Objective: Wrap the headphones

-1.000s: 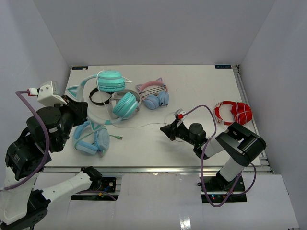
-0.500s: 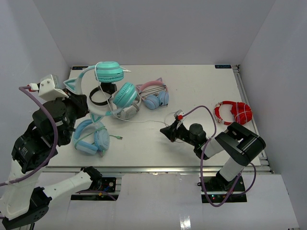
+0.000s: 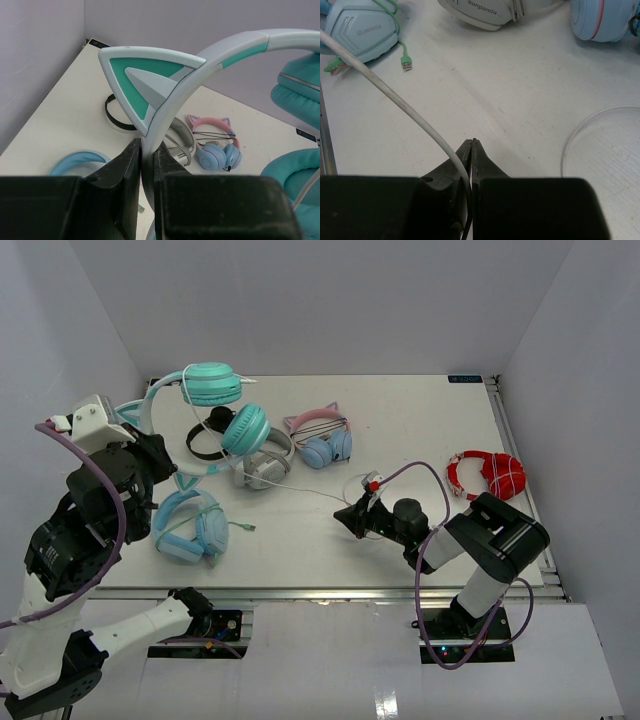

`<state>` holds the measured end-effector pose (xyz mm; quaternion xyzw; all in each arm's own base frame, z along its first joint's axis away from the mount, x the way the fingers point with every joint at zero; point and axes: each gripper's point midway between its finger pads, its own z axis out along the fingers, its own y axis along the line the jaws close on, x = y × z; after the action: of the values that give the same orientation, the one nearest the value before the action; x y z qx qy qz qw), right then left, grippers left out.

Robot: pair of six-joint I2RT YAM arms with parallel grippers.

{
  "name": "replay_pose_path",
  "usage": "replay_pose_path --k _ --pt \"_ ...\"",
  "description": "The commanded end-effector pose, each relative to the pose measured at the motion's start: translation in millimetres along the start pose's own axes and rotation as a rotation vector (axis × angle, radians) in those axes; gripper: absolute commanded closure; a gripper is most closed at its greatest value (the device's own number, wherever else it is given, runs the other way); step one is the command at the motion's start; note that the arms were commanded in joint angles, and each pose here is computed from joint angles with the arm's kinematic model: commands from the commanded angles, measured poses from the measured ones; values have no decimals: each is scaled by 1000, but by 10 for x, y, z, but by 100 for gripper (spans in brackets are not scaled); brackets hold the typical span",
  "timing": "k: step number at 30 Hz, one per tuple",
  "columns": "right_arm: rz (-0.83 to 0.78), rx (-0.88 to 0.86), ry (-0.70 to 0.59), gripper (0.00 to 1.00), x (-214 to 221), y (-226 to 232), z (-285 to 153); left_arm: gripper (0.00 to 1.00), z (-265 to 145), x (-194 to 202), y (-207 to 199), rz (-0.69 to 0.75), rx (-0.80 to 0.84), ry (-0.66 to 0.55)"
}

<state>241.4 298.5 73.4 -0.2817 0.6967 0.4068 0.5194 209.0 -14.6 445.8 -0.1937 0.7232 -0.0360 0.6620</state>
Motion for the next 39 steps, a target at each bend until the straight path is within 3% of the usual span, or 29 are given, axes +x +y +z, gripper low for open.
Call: replay_pose_path --k 1,6,10,16,20,22,27,31,39 --pt "-55 -25 -168 92 -396 49 18 100 -68 -304 -21 -120 25 -81" --pt "-65 -13 -171 92 -413 7 32 100 -179 -145 -322 -61 233 13" --pt "-67 -10 -172 92 -505 -60 82 100 -533 258 -840 50 620 196" --pt "-72 42 -190 92 -878 -407 167 100 -1034 861 -1050 208 949 467" --pt "-67 68 -166 92 -1154 -611 184 100 -904 1296 -893 325 882 571" --pt "-103 83 -176 92 -1508 -689 181 100 -852 1454 -868 353 866 595" --pt "-200 119 -111 92 -2095 -747 218 100 -668 1629 -820 389 761 637" --pt "-240 70 -19 92 -2248 -636 218 100 -398 1925 -785 450 618 712" --pt "-299 -7 22 92 -2497 -364 118 100 -95 2379 -909 530 588 745"
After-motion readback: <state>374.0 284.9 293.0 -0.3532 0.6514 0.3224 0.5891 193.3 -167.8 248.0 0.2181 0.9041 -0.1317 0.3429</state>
